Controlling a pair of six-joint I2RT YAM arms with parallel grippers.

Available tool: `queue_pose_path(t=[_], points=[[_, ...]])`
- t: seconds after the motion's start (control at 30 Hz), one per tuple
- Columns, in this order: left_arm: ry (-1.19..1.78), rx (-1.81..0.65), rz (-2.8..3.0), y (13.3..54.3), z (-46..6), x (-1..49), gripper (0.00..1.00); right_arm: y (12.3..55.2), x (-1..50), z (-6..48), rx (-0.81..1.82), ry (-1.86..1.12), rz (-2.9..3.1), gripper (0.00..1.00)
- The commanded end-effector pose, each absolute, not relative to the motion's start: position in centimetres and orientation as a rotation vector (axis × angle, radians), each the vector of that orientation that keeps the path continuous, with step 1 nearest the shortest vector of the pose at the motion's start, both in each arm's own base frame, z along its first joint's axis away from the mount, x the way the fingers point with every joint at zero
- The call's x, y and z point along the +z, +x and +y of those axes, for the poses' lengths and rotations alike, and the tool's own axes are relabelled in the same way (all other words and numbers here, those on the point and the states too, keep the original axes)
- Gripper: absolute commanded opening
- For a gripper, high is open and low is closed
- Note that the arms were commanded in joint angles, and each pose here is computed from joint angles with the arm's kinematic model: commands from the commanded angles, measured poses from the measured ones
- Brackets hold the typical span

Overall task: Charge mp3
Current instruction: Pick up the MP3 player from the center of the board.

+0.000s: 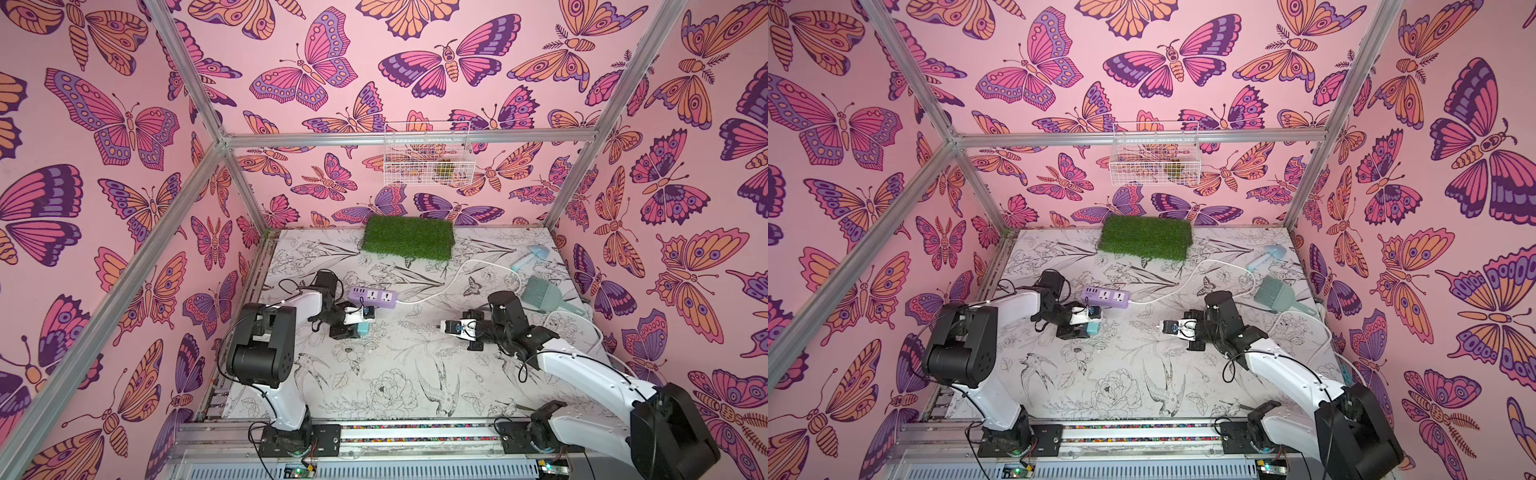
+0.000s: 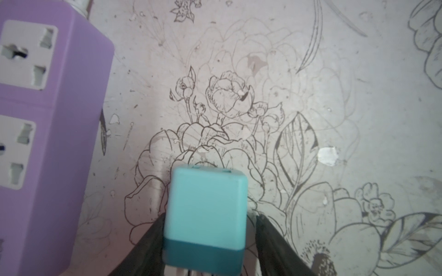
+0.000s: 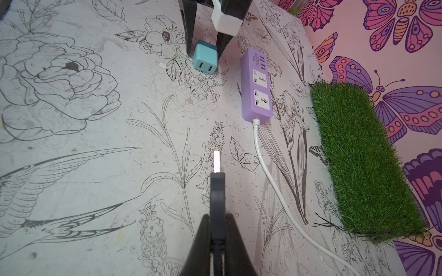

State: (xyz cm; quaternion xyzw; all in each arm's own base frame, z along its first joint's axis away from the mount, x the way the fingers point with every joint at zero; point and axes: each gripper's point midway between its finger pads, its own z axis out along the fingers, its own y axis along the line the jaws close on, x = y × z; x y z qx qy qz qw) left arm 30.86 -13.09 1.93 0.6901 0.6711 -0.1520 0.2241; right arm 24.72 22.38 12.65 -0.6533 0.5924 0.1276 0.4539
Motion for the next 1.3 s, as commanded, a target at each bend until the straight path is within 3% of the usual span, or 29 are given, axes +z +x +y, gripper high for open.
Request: queue_pose_path(t=[0.0, 0.6, 0.97, 1.27], points=[[1.910, -0.443, 1.878, 30.6, -13.2, 1.8, 0.58, 24.1, 12.7, 22.6, 0.345, -1.625, 1.459, 0.00], [1.872, -0.460, 1.855, 30.7, -14.1, 3.2, 0.35, 24.0, 12.7, 22.8, 0.367, -1.612, 1.457, 0.00], [1.805, -0.329, 1.725, 32.1, -16.8, 10.4, 0.30, 24.7, 14.5, 22.5, 0.337, -1.575, 1.488, 0.00], [1.769, -0.391, 1.501, 29.3, -20.8, 15.3, 0.28, 25.6, 16.5, 21.6, 0.238, -1.588, 1.511, 0.00]])
